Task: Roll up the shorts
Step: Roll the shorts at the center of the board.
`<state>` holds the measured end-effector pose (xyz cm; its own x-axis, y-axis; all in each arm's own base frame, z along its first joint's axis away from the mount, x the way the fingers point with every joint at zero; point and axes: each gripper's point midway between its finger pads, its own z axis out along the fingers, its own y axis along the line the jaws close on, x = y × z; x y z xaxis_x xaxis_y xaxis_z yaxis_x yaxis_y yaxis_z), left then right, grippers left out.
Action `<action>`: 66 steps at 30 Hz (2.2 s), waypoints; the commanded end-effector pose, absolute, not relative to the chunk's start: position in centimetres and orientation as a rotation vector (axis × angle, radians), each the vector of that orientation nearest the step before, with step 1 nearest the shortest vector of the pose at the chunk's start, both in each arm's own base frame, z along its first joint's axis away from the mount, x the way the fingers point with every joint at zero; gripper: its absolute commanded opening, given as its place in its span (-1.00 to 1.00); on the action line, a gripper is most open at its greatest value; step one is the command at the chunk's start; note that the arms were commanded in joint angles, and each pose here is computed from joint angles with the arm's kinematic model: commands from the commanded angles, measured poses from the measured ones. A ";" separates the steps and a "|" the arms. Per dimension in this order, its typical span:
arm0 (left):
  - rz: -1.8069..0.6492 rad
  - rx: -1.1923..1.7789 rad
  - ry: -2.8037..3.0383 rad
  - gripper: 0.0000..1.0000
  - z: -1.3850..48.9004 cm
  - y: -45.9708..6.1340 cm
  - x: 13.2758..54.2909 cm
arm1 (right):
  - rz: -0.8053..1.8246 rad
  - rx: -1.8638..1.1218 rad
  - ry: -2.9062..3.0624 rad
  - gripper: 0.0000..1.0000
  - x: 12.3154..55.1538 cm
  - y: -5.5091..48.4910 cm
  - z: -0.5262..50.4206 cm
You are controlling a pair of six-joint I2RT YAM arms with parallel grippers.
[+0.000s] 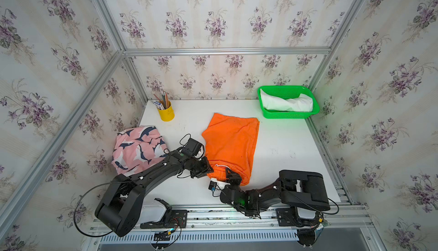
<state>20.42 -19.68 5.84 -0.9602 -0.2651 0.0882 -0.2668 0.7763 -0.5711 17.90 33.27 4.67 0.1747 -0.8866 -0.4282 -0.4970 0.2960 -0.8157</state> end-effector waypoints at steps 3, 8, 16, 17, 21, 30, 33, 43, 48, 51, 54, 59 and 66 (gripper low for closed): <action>0.907 0.427 -2.968 -0.24 5.5 -19.2 20.4 | -0.394 -1.398 1.523 -0.88 17.1 33.1 4.4; 0.716 0.391 -3.123 0.09 6.8 -16.7 21.0 | -0.139 -1.485 1.696 -1.00 14.9 34.1 3.3; 0.448 0.372 -3.324 0.25 10.1 -12.4 21.1 | 0.406 -1.595 2.025 -1.00 11.3 36.5 3.5; 0.419 0.374 -3.336 0.27 10.4 -12.0 21.0 | 0.491 -1.600 2.071 -1.00 11.0 36.7 3.5; 0.358 0.362 -3.374 0.29 11.3 -11.1 21.0 | 0.781 -1.571 2.224 -1.00 10.7 37.5 3.9; 0.464 0.274 -3.354 0.33 11.7 -12.3 20.5 | 1.309 -1.410 2.426 -0.99 13.0 39.0 5.1; 0.492 0.213 -3.333 0.36 11.6 -13.3 20.5 | 1.420 -1.335 2.506 -0.98 14.2 39.0 4.8; 0.508 0.108 -3.299 0.39 11.3 -16.7 20.8 | 1.611 -1.179 2.665 -0.92 16.0 38.9 3.3; 0.462 0.029 -3.287 0.37 10.2 -18.2 21.5 | 1.612 -1.149 2.685 -0.81 16.3 38.8 2.9; 0.392 -0.005 -3.275 0.17 9.1 -18.2 22.0 | 1.601 -1.129 2.688 -0.74 16.6 38.8 3.0; 0.276 -0.026 -3.262 -0.10 7.3 -17.7 22.4 | 1.583 -1.120 2.683 -0.65 16.8 38.7 3.4; 0.175 -0.066 -3.227 -0.24 4.9 -17.5 22.9 | 1.509 -1.104 2.691 -0.34 16.8 37.6 3.8; 0.116 -0.077 -3.193 -0.26 2.9 -17.0 23.1 | 1.421 -1.056 2.701 -0.16 17.3 36.1 4.7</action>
<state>23.16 -18.31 3.65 -0.9973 0.0329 -0.0651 0.0416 0.9896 -0.1374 17.47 36.87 4.61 -0.7737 -0.5876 -0.2368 -0.5165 0.3686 0.7729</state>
